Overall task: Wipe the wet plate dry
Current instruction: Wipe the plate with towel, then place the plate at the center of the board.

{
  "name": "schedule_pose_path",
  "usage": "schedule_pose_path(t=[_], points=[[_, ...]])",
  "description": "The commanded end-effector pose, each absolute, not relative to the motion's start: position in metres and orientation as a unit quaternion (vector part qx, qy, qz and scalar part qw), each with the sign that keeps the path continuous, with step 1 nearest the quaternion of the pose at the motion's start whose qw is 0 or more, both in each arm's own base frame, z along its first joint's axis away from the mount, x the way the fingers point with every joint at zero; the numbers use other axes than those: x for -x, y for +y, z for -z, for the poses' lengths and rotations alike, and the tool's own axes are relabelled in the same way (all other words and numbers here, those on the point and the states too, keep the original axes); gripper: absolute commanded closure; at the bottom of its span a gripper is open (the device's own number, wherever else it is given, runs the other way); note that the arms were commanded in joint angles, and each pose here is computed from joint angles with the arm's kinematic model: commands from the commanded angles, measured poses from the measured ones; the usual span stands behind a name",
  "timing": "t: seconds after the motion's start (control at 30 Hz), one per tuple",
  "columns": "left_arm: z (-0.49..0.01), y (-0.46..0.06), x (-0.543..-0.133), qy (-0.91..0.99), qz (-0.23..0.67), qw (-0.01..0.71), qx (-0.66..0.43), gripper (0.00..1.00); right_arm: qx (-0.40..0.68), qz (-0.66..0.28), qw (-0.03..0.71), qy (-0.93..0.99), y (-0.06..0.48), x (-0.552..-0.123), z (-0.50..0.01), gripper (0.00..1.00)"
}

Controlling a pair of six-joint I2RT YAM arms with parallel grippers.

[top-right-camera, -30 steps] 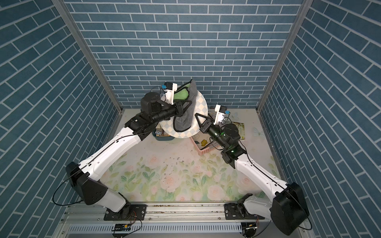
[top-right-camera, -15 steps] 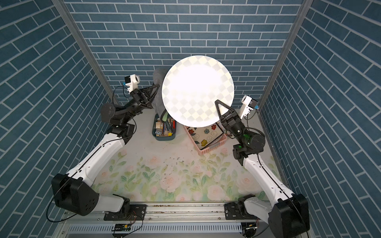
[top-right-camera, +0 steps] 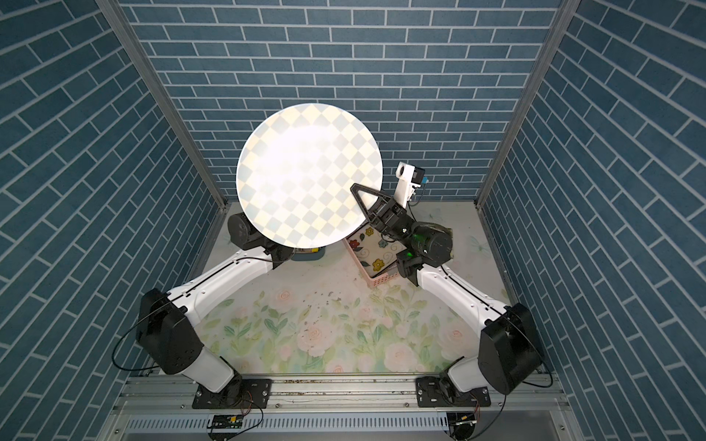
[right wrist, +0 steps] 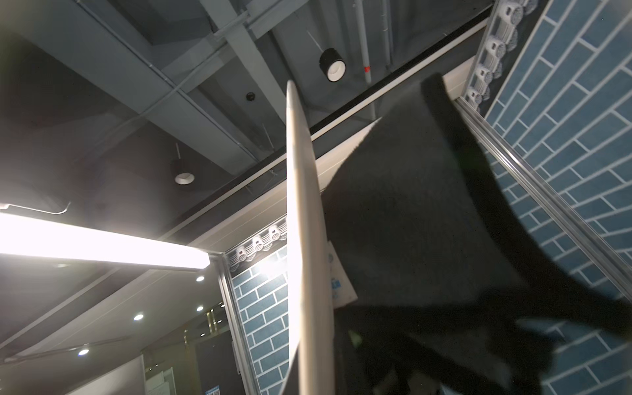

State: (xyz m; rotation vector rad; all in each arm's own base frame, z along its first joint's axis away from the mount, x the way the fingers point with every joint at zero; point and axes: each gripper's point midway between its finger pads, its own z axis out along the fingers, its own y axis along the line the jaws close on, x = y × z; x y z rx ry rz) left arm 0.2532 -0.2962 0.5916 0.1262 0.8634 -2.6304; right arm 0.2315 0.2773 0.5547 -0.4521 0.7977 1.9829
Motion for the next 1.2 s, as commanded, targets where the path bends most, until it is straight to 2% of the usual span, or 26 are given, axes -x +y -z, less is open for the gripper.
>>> schedule_pose_path(t=[0.0,0.17,0.27,0.37,0.47,0.57,0.67,0.77,0.97,1.17], points=[[-0.598,-0.309,-0.201,0.271,0.943,0.152,-0.118,1.00,0.140,-0.788,0.504,0.324,0.259,-0.271,-0.578,1.00],[-0.606,-0.276,-0.198,0.254,0.941,0.185,-0.124,1.00,0.062,-0.757,0.559,0.332,0.199,-0.305,-0.571,1.00],[-0.616,-0.229,-0.206,0.258,0.923,0.258,-0.124,1.00,0.041,-0.736,0.573,0.358,0.183,-0.300,-0.544,1.00],[-0.613,-0.182,-0.220,0.311,0.871,0.365,-0.103,1.00,-0.005,-0.700,0.575,0.424,0.175,-0.305,-0.494,1.00],[-0.595,-0.167,-0.249,0.435,0.769,0.464,-0.065,1.00,-0.019,-0.654,0.572,0.494,0.180,-0.303,-0.452,1.00],[-0.557,-0.160,-0.292,0.600,0.573,0.557,-0.025,1.00,-0.020,-0.614,0.534,0.581,0.205,-0.299,-0.394,1.00],[-0.497,-0.134,-0.328,0.713,0.419,0.561,0.035,1.00,-0.010,-0.580,0.487,0.653,0.240,-0.290,-0.337,1.00],[-0.452,-0.128,-0.349,0.758,0.366,0.538,0.050,1.00,0.012,-0.566,0.436,0.700,0.279,-0.279,-0.289,1.00],[-0.411,-0.129,-0.363,0.773,0.357,0.521,0.059,1.00,0.093,-0.557,0.334,0.755,0.364,-0.254,-0.224,1.00],[-0.375,-0.150,-0.370,0.790,0.381,0.479,0.015,1.00,0.127,-0.535,0.259,0.794,0.401,-0.245,-0.160,1.00]])
